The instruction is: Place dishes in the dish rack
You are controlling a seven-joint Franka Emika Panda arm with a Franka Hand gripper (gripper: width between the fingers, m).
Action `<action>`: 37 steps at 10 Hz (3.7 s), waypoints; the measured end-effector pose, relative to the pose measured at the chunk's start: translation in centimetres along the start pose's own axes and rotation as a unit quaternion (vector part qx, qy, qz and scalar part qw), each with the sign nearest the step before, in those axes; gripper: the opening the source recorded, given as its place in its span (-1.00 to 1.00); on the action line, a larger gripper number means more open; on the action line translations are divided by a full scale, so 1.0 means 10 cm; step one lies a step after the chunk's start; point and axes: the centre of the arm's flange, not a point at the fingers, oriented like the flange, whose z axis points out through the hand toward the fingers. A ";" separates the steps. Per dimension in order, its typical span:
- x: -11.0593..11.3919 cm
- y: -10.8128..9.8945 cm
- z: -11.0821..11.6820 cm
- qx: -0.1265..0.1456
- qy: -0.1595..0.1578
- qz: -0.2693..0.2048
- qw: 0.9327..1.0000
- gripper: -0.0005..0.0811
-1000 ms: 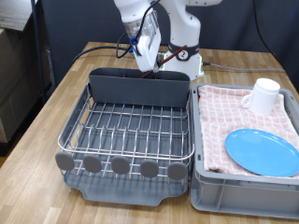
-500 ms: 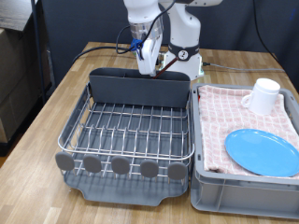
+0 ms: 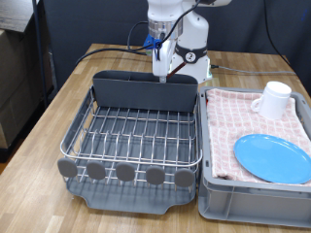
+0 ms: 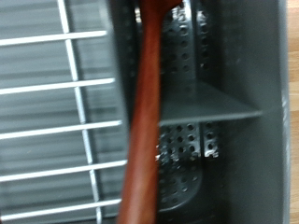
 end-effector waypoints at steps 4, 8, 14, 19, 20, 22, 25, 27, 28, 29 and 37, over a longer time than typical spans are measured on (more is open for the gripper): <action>-0.28 0.11 -0.38 0.026 0.006 -0.007 1.000 0.98; -0.72 0.33 -0.67 0.047 0.006 -0.137 0.990 0.98; -1.18 0.37 -0.73 0.122 -0.040 -0.267 0.955 0.98; -1.87 0.53 -0.92 0.091 -0.029 -0.350 0.932 0.98; -1.99 0.58 -0.96 0.088 -0.024 -0.358 0.929 0.98; -2.17 0.65 -1.00 0.082 -0.025 -0.359 0.929 0.98; -2.28 0.64 -0.88 0.095 -0.074 -0.356 0.927 0.98; -2.28 0.62 -0.64 0.101 -0.103 -0.360 0.922 0.98; -2.27 0.62 -0.51 0.100 -0.116 -0.363 0.919 0.98; -2.27 0.61 -0.37 0.102 -0.131 -0.371 0.914 0.98; -2.19 0.50 0.14 0.094 -0.205 -0.421 0.879 0.98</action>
